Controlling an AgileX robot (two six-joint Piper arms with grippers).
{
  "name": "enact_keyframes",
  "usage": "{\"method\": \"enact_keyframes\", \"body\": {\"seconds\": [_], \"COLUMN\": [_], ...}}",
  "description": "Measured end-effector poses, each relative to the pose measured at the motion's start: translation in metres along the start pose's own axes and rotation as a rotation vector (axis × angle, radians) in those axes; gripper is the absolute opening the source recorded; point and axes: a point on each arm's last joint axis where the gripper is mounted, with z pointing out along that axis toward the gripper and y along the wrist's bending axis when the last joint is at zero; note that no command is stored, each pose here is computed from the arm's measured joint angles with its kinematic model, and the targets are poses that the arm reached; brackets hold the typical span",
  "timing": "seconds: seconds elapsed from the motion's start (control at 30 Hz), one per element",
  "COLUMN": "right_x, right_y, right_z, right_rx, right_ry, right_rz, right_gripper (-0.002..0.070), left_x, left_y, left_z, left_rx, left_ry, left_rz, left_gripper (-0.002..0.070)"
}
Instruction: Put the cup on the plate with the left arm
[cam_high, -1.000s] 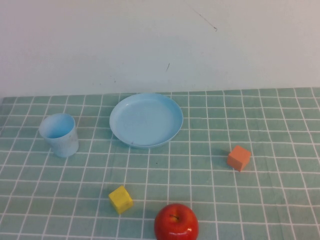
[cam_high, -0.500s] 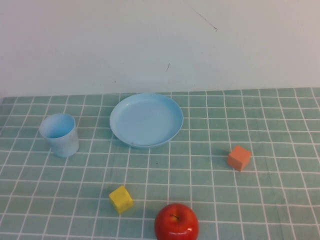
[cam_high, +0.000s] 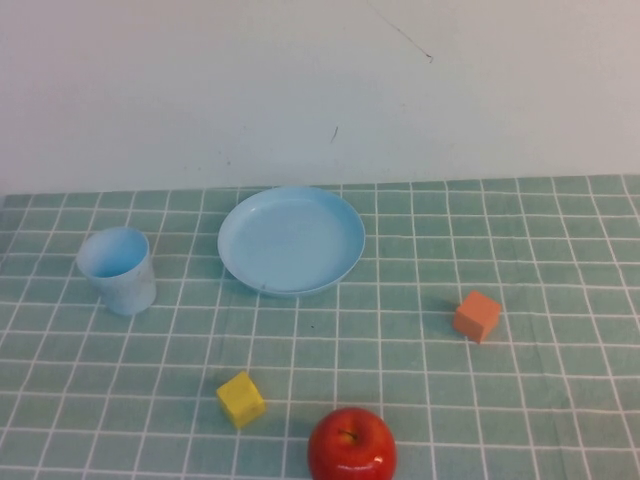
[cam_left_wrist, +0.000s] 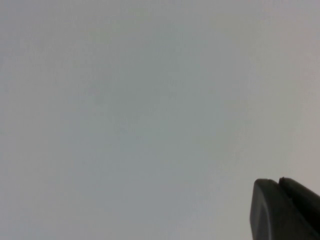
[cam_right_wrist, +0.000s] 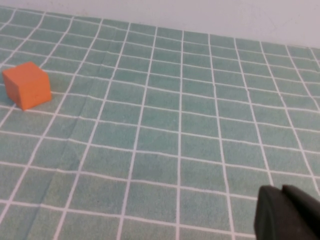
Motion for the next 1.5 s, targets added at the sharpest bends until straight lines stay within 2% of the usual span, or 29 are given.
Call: {"method": "enact_keyframes", "body": {"seconds": [0.13,0.27,0.43,0.6,0.77,0.87,0.93,1.0,1.07,1.13,1.2,1.37,1.43,1.5], "right_x": [0.000,0.000,0.000,0.000,0.000,0.000,0.000,0.000,0.000,0.000,0.000,0.000,0.000,0.000], "right_y": [0.000,0.001,0.001,0.001,0.001,0.001,0.001,0.001,0.001,0.001,0.001,0.001,0.001,0.001], "right_z": [0.000,0.000,0.000,0.000,0.000,0.000,0.000,0.000,0.000,0.000,0.000,0.000,0.000,0.000], "right_rx": [-0.002,-0.007,-0.009,-0.010,-0.010,-0.010,-0.010,-0.010,-0.010,-0.010,-0.010,-0.010,-0.010,-0.010], "right_ry": [0.000,-0.001,-0.002,-0.002,-0.002,-0.002,-0.002,-0.002,-0.002,-0.002,-0.002,-0.002,-0.002,-0.002], "right_rz": [0.004,0.015,0.019,0.020,0.020,0.020,0.020,0.020,0.020,0.020,0.020,0.020,0.020,0.020], "right_gripper": [-0.0002,-0.0002,-0.0002,-0.0002,-0.0002,-0.0002,-0.0002,-0.0002,-0.0002,-0.0002,-0.0002,-0.0002,-0.0002,-0.0002], "left_x": [-0.027,-0.052,-0.059,-0.043,0.000,0.026,0.042,0.054,0.065,0.073,0.076,0.079,0.080,0.083], "left_y": [-0.015,-0.035,-0.052,-0.063,-0.069,-0.064,-0.057,-0.047,-0.035,-0.024,-0.016,-0.002,0.003,0.010], "left_z": [0.015,0.044,0.097,0.155,0.191,0.199,0.201,0.199,0.198,0.198,0.204,0.234,0.249,0.263], "left_rx": [-0.025,-0.006,0.017,0.075,0.188,0.201,0.155,0.067,-0.072,-0.185,-0.259,-0.321,-0.332,-0.330], "left_ry": [0.075,0.162,0.321,0.536,0.933,1.195,1.331,1.456,1.551,1.587,1.577,1.501,1.465,1.442], "left_rz": [0.007,0.092,0.129,0.191,0.195,0.172,0.144,0.136,0.129,0.148,0.177,0.241,0.251,0.271], "left_gripper": [-0.0003,-0.0003,-0.0003,-0.0003,-0.0003,-0.0003,-0.0003,-0.0003,-0.0003,-0.0003,-0.0003,0.0008,0.0058,0.0147]}}
